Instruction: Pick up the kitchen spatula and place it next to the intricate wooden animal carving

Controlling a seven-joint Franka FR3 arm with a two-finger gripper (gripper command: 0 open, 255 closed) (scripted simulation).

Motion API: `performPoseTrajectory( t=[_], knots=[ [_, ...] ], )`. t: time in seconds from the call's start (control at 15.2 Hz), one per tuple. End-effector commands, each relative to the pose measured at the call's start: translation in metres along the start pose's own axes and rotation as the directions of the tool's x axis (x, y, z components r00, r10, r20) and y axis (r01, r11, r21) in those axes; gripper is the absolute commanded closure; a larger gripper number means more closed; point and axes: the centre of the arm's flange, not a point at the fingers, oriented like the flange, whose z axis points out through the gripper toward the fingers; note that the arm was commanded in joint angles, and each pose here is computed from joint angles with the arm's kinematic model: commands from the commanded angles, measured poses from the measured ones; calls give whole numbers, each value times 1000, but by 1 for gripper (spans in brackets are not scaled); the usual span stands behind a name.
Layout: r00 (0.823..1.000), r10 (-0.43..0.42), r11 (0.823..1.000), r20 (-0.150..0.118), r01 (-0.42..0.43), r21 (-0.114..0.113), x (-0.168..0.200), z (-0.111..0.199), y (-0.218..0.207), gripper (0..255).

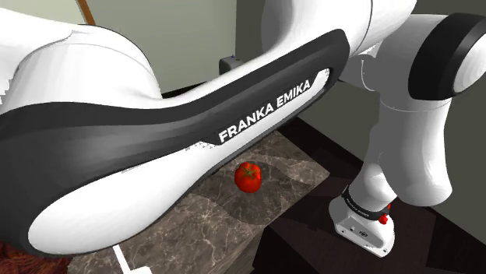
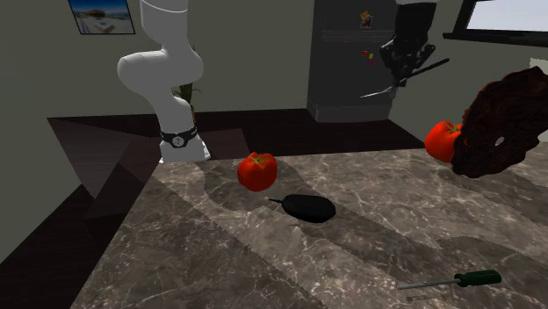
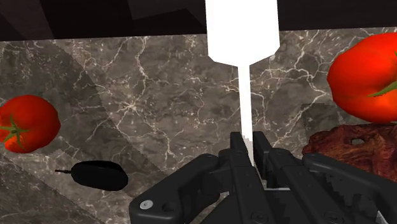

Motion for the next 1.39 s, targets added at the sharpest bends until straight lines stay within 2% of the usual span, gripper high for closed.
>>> performPoseTrajectory(
  t=[0.0,1.32],
  knots=[
    [1000,0,1000,0,0,0,-1,10,1,255],
    [1000,0,1000,0,0,0,-8,115,1,255]
  ],
)
